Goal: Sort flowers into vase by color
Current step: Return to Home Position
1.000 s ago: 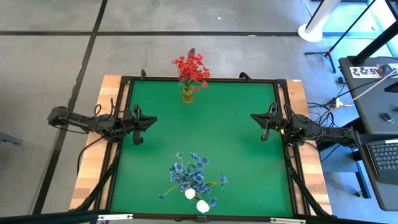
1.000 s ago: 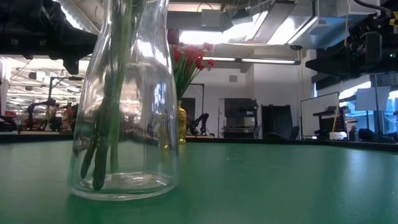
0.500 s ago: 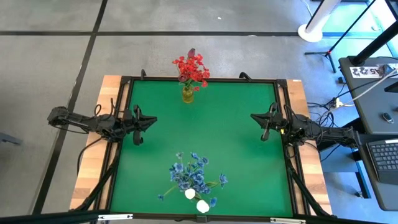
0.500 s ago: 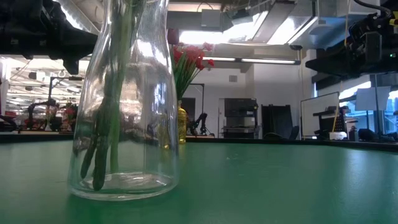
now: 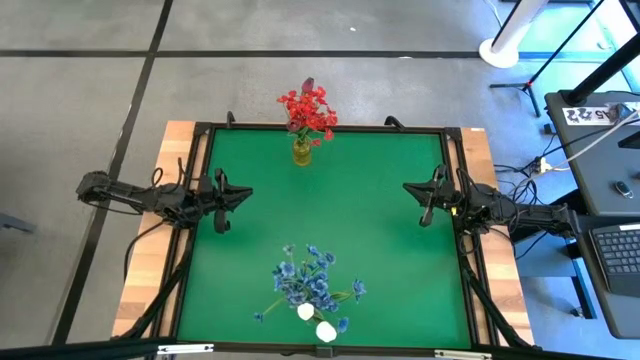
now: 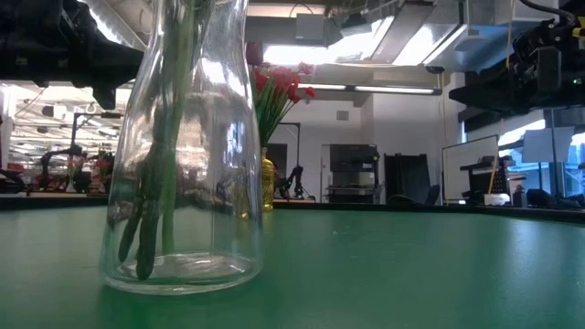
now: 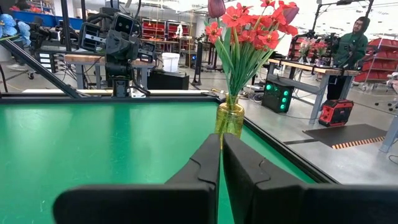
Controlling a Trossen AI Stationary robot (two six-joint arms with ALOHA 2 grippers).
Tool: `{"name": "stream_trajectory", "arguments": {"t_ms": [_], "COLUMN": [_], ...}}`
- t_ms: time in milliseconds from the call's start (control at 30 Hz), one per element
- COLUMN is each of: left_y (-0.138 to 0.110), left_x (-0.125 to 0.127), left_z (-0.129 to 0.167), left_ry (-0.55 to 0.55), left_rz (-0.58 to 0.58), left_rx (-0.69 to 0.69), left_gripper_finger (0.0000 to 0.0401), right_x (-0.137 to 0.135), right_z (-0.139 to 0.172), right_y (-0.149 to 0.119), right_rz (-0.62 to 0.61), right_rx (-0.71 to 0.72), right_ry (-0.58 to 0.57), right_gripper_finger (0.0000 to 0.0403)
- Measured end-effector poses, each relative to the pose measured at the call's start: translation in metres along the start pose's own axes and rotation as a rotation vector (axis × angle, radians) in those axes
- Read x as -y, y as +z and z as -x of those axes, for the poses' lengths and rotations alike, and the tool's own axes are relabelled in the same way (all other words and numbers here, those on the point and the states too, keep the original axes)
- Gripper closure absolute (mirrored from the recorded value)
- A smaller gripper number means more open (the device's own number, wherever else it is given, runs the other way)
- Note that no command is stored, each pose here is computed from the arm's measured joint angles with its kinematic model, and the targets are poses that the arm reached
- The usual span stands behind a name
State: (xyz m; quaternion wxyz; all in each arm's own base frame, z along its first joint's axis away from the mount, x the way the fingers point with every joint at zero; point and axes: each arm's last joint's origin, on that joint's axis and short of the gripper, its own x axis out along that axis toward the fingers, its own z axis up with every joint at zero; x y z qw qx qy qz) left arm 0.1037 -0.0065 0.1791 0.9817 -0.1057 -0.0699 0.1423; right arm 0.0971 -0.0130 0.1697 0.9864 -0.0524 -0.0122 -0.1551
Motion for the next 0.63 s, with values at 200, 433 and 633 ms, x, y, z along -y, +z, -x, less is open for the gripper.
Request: {"name": "stream_trajectory", "arguments": {"t_ms": [200,433,633], "left_y": [0.0,0.0,0.0], "left_x": [0.0,0.0,0.0], "left_z": [0.0,0.0,0.0], "left_ry": [0.0,0.0,0.0], "left_rz": [0.0,0.0,0.0], "left_rx": [0.0,0.0,0.0], "left_gripper_finger": [0.0367,0.0367,0.0367], "right_x": [0.0,0.0,0.0], "right_z": [0.0,0.0,0.0], "right_y": [0.0,-0.0001,0.0], "right_rz": [0.0,0.0,0.0], "right_rx": [0.0,0.0,0.0], "right_ry": [0.0,0.0,0.0], "right_gripper_finger": [0.0384,0.0384,0.0384]}}
